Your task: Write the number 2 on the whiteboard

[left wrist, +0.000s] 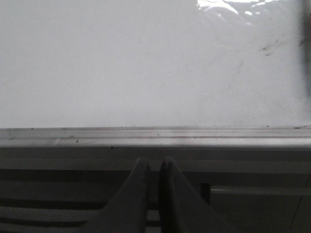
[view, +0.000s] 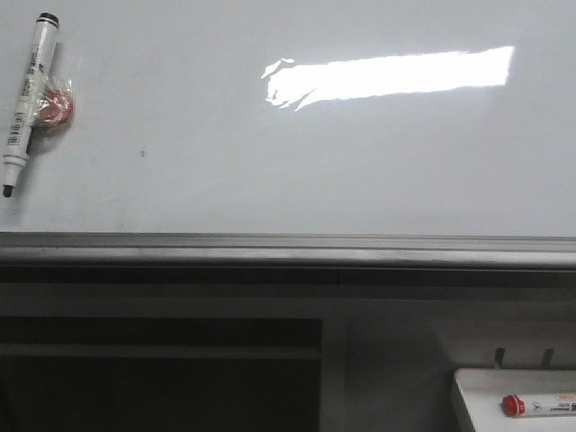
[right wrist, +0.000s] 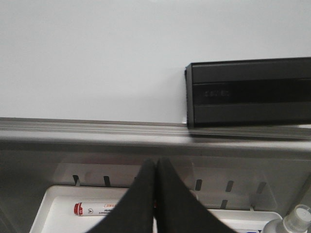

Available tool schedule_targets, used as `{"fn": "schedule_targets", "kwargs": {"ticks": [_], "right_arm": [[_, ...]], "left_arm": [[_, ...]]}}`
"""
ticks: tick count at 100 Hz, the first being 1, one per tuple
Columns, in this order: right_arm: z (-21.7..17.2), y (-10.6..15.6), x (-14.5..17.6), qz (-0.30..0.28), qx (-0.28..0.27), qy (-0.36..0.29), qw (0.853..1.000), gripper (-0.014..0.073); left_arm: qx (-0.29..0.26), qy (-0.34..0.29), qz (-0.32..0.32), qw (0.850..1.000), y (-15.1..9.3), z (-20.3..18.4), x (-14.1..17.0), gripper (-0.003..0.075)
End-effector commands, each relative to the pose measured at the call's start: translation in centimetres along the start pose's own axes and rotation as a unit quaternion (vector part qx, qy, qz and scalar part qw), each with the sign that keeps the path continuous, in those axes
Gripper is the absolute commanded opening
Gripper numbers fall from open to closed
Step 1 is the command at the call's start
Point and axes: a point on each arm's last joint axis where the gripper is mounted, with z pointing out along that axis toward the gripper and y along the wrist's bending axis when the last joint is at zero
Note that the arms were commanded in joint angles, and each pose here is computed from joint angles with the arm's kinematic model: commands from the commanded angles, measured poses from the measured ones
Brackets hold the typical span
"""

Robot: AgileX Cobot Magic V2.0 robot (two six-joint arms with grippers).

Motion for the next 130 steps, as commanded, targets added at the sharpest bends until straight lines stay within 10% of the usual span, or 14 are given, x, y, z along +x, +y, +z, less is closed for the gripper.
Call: {"fn": "schedule_targets", "kwargs": {"ticks": [1, 103, 117, 130], "right_arm": [[0.1, 0.0, 0.5, -0.010, -0.001, -0.011, 1.000, -0.0072], [0.1, 0.0, 0.4, -0.010, -0.001, -0.013, 1.000, -0.0072], [0.1, 0.0, 0.1, -0.022, -0.001, -0.033, 0.999, -0.0072], [-0.2, 0.3, -1.6, -0.034, -0.014, -0.128, 0.991, -0.0072]], "left_arm": [[-0.012, -0.045, -0.007, 0.999, 0.2, -0.1, -0.4, -0.0020], [-0.012, -0.046, -0.008, 0.999, 0.2, -0.1, -0.4, -0.0020], [0.017, -0.060, -0.124, 0.990, -0.2, -0.2, -0.7, -0.0020], [0.066, -0.073, -0.306, 0.947, -0.8, -0.3, -1.2, -0.0020]]}}
